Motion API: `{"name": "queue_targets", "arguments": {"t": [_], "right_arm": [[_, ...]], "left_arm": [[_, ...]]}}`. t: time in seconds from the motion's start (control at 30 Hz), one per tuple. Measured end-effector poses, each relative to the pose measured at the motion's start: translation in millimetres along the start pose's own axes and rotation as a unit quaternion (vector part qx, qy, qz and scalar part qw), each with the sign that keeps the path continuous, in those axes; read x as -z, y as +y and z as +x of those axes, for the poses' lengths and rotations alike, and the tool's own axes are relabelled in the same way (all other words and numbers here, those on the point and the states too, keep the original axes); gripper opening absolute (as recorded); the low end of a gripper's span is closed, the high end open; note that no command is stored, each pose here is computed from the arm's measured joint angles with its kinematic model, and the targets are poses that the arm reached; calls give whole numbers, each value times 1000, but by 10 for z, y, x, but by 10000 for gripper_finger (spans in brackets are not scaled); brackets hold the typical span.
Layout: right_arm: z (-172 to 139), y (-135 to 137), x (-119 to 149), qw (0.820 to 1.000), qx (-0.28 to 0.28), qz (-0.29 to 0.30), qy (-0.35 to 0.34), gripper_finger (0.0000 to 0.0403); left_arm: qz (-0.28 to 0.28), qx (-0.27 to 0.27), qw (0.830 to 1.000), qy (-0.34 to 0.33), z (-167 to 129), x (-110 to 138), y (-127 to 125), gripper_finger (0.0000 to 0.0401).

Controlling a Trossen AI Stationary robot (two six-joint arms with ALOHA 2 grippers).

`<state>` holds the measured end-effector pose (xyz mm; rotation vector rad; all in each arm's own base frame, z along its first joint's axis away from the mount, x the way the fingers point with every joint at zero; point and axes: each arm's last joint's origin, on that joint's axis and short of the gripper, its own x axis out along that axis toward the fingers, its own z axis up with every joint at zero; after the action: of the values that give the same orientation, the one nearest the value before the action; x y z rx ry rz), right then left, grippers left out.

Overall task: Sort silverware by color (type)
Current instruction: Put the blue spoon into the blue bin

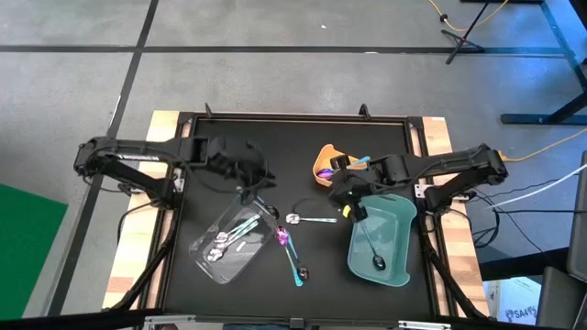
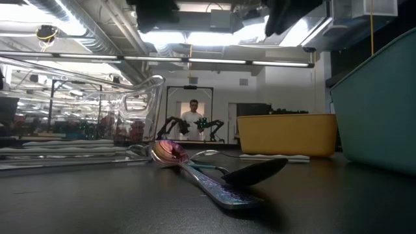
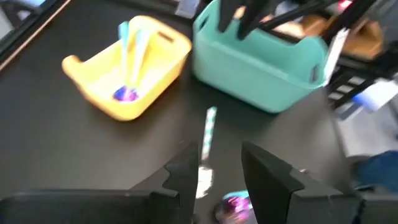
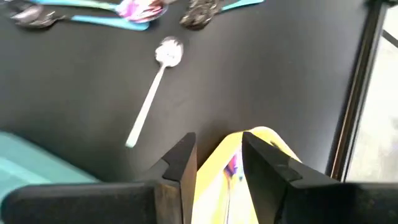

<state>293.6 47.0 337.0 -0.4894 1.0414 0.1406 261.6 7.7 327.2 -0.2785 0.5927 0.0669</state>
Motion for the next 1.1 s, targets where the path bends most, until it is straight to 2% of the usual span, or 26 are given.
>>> {"name": "queue_targets", "arguments": {"t": [0.2, 0.47, 0.67, 1.1], "right_arm": [[161, -184, 44, 999, -5, 38, -34, 115], [366, -377, 160, 995, -7, 76, -56, 115], [414, -459, 189, 992, 5, 104, -68, 115], [409, -466, 160, 988, 8, 132, -82, 115]], "left_arm": [[40, -42, 997, 56, -4, 31, 440, 116], [140, -74, 980, 121, 32, 102, 783, 116], [184, -42, 970, 154, 196, 154, 927, 116], [215, 21, 939, 268, 743, 452, 1122, 116]]}}
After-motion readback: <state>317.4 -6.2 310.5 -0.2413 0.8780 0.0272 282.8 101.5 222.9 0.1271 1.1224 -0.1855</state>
